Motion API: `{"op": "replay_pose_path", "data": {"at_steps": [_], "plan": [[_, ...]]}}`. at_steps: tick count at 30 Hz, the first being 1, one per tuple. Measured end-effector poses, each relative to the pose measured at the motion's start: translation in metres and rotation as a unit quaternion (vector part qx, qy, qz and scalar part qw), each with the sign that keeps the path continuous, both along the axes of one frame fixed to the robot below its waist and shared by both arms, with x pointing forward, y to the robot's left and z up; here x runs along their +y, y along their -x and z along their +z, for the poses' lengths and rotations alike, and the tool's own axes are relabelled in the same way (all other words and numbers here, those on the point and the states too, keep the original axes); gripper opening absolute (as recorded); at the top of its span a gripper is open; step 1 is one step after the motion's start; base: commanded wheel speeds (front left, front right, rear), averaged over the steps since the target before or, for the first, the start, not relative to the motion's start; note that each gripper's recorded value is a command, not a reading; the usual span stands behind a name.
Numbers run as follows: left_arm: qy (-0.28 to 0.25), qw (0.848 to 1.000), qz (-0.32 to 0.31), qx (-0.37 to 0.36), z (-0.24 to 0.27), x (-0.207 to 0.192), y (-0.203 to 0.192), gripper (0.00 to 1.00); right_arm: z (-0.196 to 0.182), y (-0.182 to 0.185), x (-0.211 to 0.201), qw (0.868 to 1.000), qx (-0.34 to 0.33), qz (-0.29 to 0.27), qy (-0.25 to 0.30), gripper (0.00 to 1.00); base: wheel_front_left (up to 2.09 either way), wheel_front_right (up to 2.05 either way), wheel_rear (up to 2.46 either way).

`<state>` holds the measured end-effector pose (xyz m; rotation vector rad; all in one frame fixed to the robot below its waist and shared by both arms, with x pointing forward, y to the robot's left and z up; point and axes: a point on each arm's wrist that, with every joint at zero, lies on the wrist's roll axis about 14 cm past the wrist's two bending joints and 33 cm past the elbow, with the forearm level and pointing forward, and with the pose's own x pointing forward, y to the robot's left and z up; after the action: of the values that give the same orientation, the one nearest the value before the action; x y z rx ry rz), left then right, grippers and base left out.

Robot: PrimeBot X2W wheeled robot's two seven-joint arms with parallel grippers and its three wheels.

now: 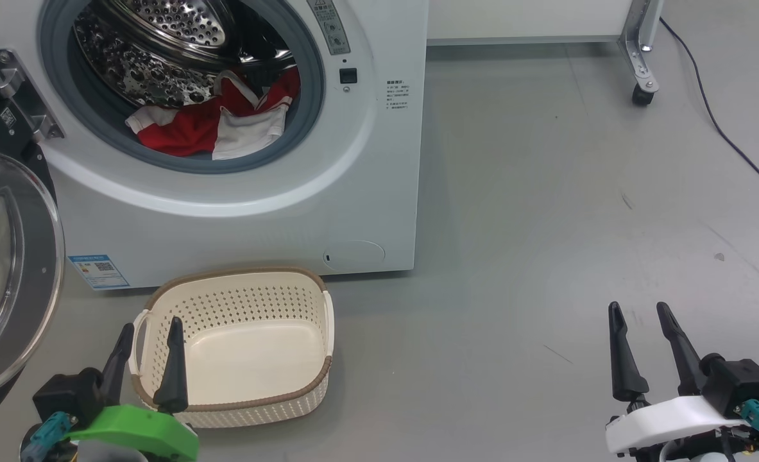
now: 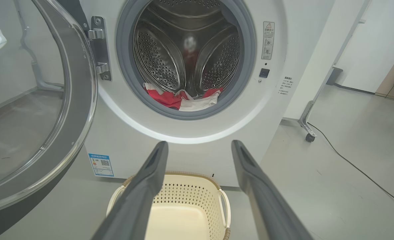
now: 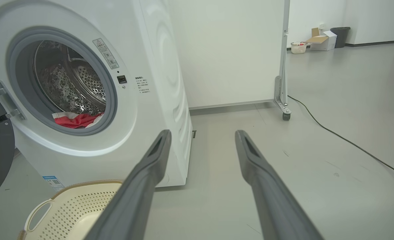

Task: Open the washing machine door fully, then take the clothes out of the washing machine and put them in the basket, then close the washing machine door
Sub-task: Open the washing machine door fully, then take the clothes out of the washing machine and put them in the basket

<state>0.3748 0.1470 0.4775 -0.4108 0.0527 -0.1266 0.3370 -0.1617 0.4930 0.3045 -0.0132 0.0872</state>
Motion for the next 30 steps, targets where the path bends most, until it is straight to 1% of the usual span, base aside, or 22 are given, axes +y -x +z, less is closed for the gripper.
{"op": "replay_pose_path", "data": {"at_steps": [8,30], "plan": [[-0.005,1.000,0.000,-0.007,0.0028,0.0016,-0.0001,1.00,-0.0023,-0.0005,-0.0020,1.000,0.003,-0.002,0.016,1.00,0.00,0.00,0.00],[-0.014,1.000,0.004,-0.005,0.0005,0.0044,0.0040,1.00,-0.0044,-0.0015,-0.0006,1.000,0.006,-0.001,0.021,1.00,0.00,0.00,0.00]]}}
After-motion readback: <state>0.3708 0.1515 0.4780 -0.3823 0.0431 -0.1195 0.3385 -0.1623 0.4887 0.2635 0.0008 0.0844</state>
